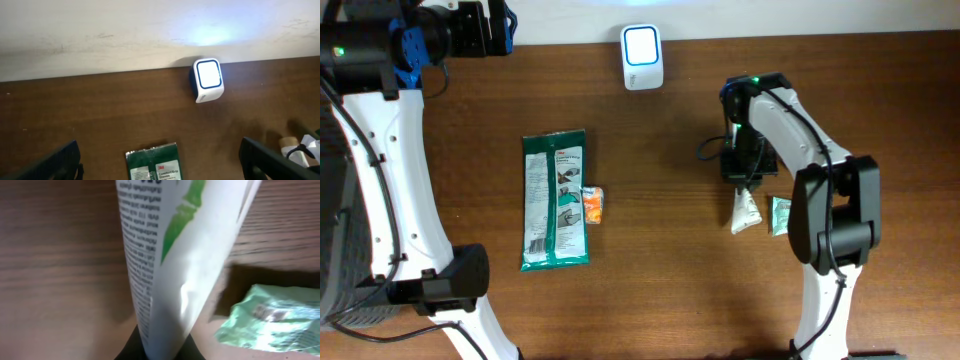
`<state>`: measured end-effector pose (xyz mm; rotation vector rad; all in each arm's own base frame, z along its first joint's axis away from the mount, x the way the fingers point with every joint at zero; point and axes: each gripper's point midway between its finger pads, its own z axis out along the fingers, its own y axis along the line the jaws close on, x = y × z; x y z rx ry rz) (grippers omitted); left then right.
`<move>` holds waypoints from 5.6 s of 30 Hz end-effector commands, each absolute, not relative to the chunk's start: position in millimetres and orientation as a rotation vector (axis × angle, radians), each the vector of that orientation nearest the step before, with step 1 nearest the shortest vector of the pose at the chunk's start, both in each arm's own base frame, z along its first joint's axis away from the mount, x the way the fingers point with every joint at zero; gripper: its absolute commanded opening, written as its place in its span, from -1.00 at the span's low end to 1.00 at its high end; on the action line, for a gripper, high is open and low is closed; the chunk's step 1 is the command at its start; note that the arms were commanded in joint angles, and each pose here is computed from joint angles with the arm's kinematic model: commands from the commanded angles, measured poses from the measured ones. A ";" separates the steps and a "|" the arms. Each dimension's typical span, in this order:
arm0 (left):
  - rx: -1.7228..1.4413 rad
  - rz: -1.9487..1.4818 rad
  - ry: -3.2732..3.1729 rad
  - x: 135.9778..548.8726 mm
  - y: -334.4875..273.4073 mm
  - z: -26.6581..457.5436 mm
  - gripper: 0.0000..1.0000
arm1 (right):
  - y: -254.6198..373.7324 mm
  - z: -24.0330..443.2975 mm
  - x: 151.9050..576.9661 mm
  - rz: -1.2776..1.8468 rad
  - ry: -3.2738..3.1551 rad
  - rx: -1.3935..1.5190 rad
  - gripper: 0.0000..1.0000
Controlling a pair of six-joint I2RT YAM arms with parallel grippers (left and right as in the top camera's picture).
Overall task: Scan the item barcode
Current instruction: 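Lower the Pantene tube onto the table at right and release it, then move the right gripper to the orange Kleenex pack and grasp it, then lift the Kleenex pack and carry it rightward, reorienting it upright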
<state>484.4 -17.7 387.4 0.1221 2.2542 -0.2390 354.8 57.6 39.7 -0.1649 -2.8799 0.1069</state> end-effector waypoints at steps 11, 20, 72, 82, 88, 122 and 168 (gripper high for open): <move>0.142 -0.233 2.213 477.3 -16.6 403.5 0.98 | 8.9 39.6 366.8 0.259 -2.919 -0.251 0.27; 0.142 -0.232 2.213 477.4 -16.6 403.6 0.98 | 84.1 97.1 412.5 -0.244 -3.089 -0.037 0.33; 0.142 -0.233 2.213 477.3 -16.6 403.5 0.98 | 329.8 1.0 343.7 -0.442 -2.952 0.241 -0.92; 0.142 -0.232 2.213 477.4 -16.6 403.6 0.98 | 237.1 45.2 353.0 -0.246 -2.856 0.733 -0.92; 0.142 -0.232 2.213 477.3 -16.6 403.5 0.98 | 194.0 45.1 369.7 0.002 -2.880 0.754 0.03; 0.142 -0.233 2.213 477.3 -16.6 403.5 0.99 | 223.9 27.7 333.5 0.124 -2.901 0.455 -0.91; 0.142 -0.233 2.213 477.3 -16.6 403.5 0.98 | 222.2 72.9 443.9 -0.374 -3.266 -0.276 -0.01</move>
